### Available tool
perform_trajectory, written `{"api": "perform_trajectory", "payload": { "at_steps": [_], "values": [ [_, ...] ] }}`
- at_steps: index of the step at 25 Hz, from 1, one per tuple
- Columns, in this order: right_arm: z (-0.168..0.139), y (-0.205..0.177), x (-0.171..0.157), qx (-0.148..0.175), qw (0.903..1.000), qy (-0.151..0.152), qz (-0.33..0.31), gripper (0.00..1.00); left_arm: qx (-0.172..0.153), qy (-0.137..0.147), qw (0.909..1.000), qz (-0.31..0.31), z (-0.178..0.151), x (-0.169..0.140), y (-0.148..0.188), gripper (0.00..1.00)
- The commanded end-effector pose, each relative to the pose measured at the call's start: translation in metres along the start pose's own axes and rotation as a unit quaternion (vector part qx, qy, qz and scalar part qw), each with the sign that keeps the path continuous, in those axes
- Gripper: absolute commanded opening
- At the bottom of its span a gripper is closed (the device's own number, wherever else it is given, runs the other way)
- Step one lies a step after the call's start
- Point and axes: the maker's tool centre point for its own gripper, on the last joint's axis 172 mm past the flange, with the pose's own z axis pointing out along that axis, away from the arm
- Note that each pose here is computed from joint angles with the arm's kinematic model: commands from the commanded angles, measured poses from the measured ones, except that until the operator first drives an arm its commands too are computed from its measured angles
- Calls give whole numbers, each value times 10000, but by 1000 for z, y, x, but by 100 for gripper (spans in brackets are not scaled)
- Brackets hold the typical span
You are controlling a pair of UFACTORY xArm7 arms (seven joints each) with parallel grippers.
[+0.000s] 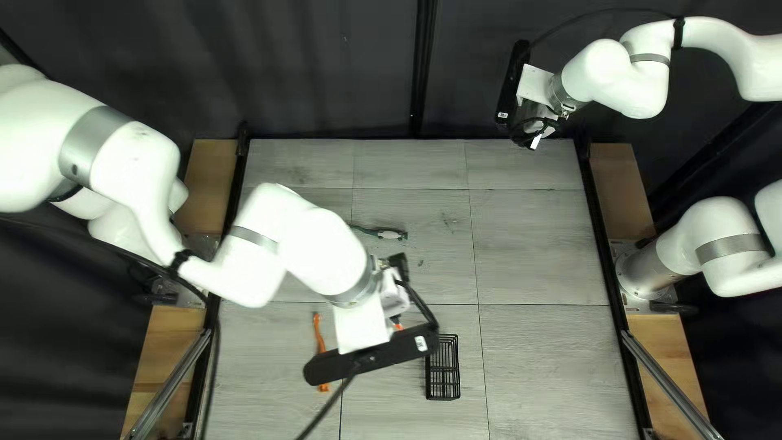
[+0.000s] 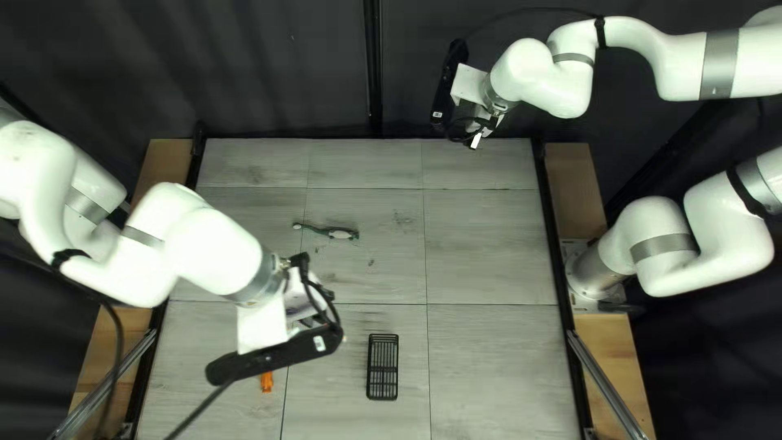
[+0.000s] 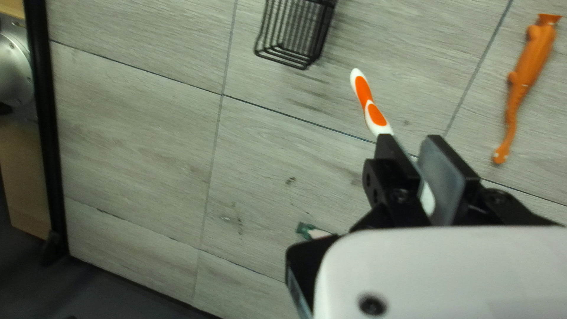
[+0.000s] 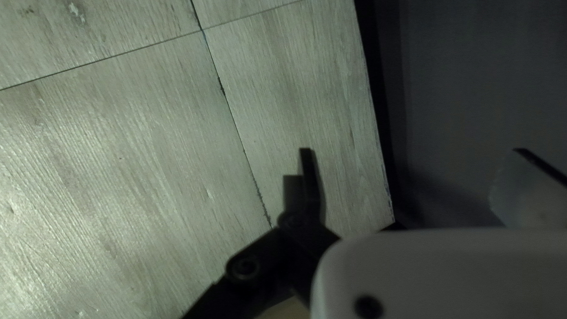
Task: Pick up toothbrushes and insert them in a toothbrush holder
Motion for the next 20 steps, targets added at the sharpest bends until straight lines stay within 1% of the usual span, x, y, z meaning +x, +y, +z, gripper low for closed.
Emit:
{"api": "perform_trajectory", "payload": {
  "at_steps": [1,4,9,18,19,20],
  "values": [
    [0,0,0,0,10000,0,0,100,-155,-140,9995,235,9,2,-14,0],
    [0,0,0,0,10000,0,0,100,-221,-239,9986,406,14,11,-22,0],
    [0,0,0,0,10000,0,0,100,-349,-263,9963,741,21,20,-20,0],
    [0,0,0,0,10000,0,0,100,-352,-258,9961,763,20,19,-19,0],
    [0,0,0,0,10000,0,0,100,-363,-204,9967,699,19,19,-18,0],
    [0,0,0,0,10000,0,0,100,-332,-213,9968,695,17,18,-19,0]
  ]
}}
